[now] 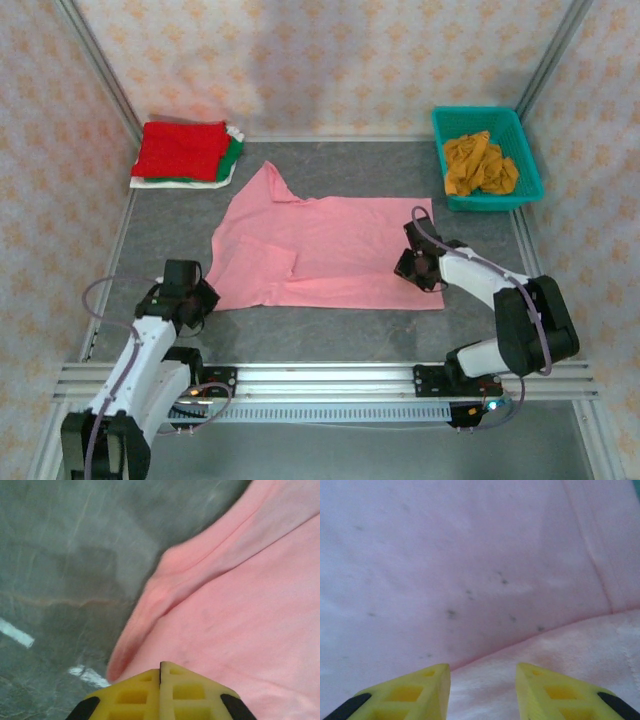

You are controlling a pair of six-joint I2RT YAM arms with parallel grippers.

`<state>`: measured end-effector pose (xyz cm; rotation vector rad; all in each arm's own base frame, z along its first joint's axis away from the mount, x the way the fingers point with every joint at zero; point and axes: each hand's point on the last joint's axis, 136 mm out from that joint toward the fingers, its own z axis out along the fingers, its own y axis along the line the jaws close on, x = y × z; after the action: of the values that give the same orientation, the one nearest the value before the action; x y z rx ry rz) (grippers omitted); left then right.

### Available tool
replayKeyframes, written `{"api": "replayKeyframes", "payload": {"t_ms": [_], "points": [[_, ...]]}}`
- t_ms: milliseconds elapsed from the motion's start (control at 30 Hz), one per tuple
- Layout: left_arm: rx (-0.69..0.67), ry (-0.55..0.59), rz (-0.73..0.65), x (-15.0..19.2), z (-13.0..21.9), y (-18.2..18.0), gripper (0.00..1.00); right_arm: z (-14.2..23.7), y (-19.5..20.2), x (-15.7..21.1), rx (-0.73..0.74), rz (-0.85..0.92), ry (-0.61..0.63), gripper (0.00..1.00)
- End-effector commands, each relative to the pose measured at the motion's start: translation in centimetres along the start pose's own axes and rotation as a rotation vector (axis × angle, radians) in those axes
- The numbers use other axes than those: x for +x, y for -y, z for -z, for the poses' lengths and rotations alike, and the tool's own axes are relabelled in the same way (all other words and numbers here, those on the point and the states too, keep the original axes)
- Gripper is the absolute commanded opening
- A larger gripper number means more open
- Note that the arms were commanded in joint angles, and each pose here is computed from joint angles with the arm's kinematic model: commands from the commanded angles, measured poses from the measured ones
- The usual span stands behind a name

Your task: Fold and stack the t-shirts

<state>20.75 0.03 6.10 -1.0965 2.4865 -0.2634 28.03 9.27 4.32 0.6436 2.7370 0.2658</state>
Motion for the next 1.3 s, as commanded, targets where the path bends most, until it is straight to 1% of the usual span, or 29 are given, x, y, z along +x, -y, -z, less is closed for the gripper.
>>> {"api": "replayKeyframes", "payload": {"t_ms": [0, 33, 100, 167, 200, 233, 267, 333, 400, 433, 467, 533, 633, 767, 933, 1100, 1133, 1200, 1267], "points": [[0.040, 0.128, -0.153, -5.3, 2.8, 4.9, 0.15, 2.4, -2.0, -2.6, -0.030, 0.057, 0.078, 0.40], [0.069, 0.152, -0.189, -6.6, 3.4, 6.8, 0.19, 2.8, -2.8, -3.4, -0.048, 0.068, 0.105, 0.40], [0.129, 0.194, -0.259, -8.7, 4.2, 10.8, 0.33, 3.4, -4.3, -4.9, -0.091, 0.089, 0.149, 0.40], [0.131, 0.232, -0.353, -10.6, 4.5, 14.6, 0.39, 3.8, -6.0, -6.0, -0.141, 0.115, 0.180, 0.40], [0.115, 0.243, -0.409, -11.3, 4.4, 16.8, 0.49, 3.9, -6.9, -6.6, -0.166, 0.126, 0.199, 0.40], [0.083, 0.238, -0.464, -11.6, 3.8, 18.6, 0.61, 3.9, -7.7, -7.2, -0.187, 0.136, 0.218, 0.40], [0.067, 0.229, -0.504, -12.0, 3.3, 20.4, 0.65, 3.9, -8.3, -7.7, -0.204, 0.145, 0.232, 0.40], [0.045, 0.174, -0.554, -12.5, 1.1, 23.8, 0.68, 4.0, -9.5, -8.7, -0.234, 0.155, 0.261, 0.40], [0.039, 0.131, -0.554, -13.2, -1.4, 26.2, 0.69, 4.1, -10.3, -9.3, -0.261, 0.164, 0.283, 0.41], [0.029, 0.118, -0.556, -13.6, -2.6, 27.3, 0.71, 4.2, -10.6, -9.6, -0.270, 0.169, 0.293, 0.44], [0.005, 0.107, -0.558, -14.0, -4.0, 27.9, 0.72, 4.2, -10.7, -9.7, -0.274, 0.172, 0.300, 0.44], [-0.032, 0.112, -0.565, -15.3, -5.8, 29.6, 0.74, 4.3, -10.5, -9.6, -0.261, 0.185, 0.302, 0.44], [-0.071, 0.099, -0.576, -16.3, -8.3, 31.1, 0.77, 4.4, -9.5, -9.5, -0.220, 0.194, 0.309, 0.44], [-0.079, 0.076, -0.581, -16.4, -11.5, 32.4, 0.81, 4.8, -8.8, -9.1, -0.211, 0.197, 0.320, 0.45], [-0.094, 0.076, -0.574, -16.6, -14.5, 32.6, 0.81, 4.8, -8.7, -8.8, -0.216, 0.200, 0.311, 0.45], [-0.057, 0.064, -0.565, -16.2, -16.5, 33.1, 0.75, 4.6, -8.8, -8.6, -0.223, 0.201, 0.298, 0.45], [-0.051, 0.063, -0.564, -16.1, -16.9, 33.2, 0.73, 4.5, -8.8, -8.5, -0.223, 0.201, 0.295, 0.45], [-0.039, 0.062, -0.563, -16.0, -17.4, 33.4, 0.66, 4.4, -8.9, -8.3, -0.234, 0.198, 0.287, 0.45], [-0.032, 0.056, -0.562, -15.9, -18.0, 33.4, 0.63, 4.3, -8.9, -8.1, -0.240, 0.196, 0.280, 0.45]]}}
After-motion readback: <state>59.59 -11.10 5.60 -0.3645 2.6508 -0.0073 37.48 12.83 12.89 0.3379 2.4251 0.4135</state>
